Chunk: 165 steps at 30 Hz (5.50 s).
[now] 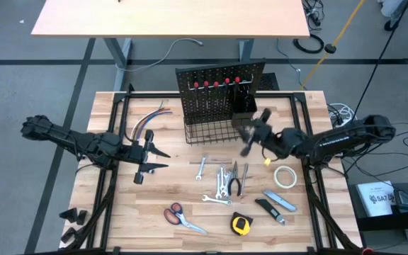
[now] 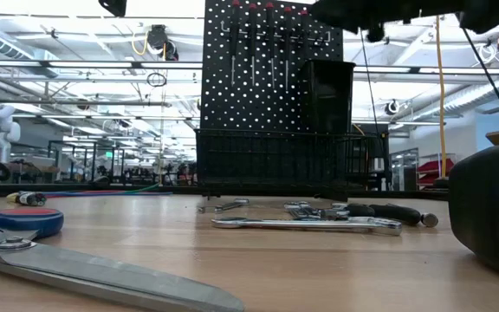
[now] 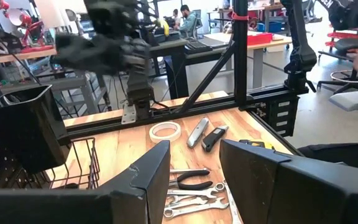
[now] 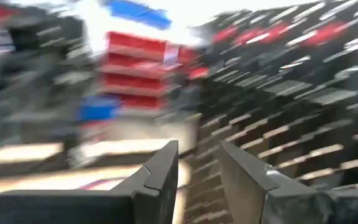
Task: Hang tools onto peg board
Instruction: Put the wrench into the black bin on the pegboard
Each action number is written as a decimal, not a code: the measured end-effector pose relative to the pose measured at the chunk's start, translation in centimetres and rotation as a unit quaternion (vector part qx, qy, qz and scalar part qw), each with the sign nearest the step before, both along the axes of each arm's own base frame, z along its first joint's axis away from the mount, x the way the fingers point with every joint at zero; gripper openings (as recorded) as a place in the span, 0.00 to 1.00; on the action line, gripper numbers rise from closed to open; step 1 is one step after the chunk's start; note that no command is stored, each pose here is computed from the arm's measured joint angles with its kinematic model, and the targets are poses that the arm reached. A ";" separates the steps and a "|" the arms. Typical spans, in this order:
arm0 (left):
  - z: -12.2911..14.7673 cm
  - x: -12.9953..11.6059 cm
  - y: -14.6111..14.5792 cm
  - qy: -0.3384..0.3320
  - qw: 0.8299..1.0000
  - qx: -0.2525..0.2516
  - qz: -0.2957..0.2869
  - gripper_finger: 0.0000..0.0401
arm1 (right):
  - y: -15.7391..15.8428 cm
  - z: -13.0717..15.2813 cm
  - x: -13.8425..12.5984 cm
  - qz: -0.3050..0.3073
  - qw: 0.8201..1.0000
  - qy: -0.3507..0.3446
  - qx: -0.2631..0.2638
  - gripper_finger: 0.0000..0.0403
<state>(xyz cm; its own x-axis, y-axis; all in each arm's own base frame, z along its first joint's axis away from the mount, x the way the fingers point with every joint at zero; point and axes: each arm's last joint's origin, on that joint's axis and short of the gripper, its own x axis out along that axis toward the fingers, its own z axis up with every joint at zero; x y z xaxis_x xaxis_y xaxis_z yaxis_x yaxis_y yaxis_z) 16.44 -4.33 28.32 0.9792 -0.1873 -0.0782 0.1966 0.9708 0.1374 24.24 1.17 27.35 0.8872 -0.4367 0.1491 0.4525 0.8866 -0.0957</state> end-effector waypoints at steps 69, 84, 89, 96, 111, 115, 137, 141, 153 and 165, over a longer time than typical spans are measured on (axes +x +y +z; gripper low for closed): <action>-11.3 10.0 -2.0 0.179 0.982 -0.055 0.035 0.37 | 8.2 -12.4 8.5 0.298 0.626 0.664 -0.280 0.27; -11.3 10.0 -2.0 0.179 0.982 -0.055 0.035 0.37 | 8.4 -12.4 8.8 0.354 0.609 0.639 -0.308 0.27; -11.3 10.0 -2.0 0.179 0.982 -0.055 0.035 0.37 | 8.3 -12.5 8.9 0.367 0.601 0.633 -0.322 0.27; -11.3 10.0 -2.0 0.179 0.982 -0.056 0.035 0.37 | 8.2 -14.4 9.6 0.375 0.577 0.641 -0.340 0.26; -11.3 10.0 -2.0 0.181 0.981 -0.055 0.036 0.37 | 8.2 -14.6 9.5 0.355 0.606 0.654 -0.283 0.05; -11.3 10.0 -2.0 0.181 0.981 -0.055 0.036 0.37 | 8.1 -14.4 9.6 0.328 0.632 0.655 -0.253 0.01; -11.1 10.1 -2.1 0.168 0.984 -0.059 0.015 0.37 | 7.0 -1.6 6.1 0.223 0.840 0.484 -0.104 0.00; -10.5 10.3 -2.2 0.137 0.989 -0.054 0.009 0.37 | 6.5 0.8 4.6 0.197 0.868 0.448 -0.084 0.00; -8.9 10.4 -2.7 0.037 0.992 -0.021 0.117 0.37 | 3.1 4.4 -1.9 -0.005 0.976 0.196 -0.096 0.00; -5.5 10.1 -2.5 -0.127 0.967 0.028 0.221 0.37 | -1.0 4.4 -4.0 -0.136 0.986 0.022 -0.098 0.00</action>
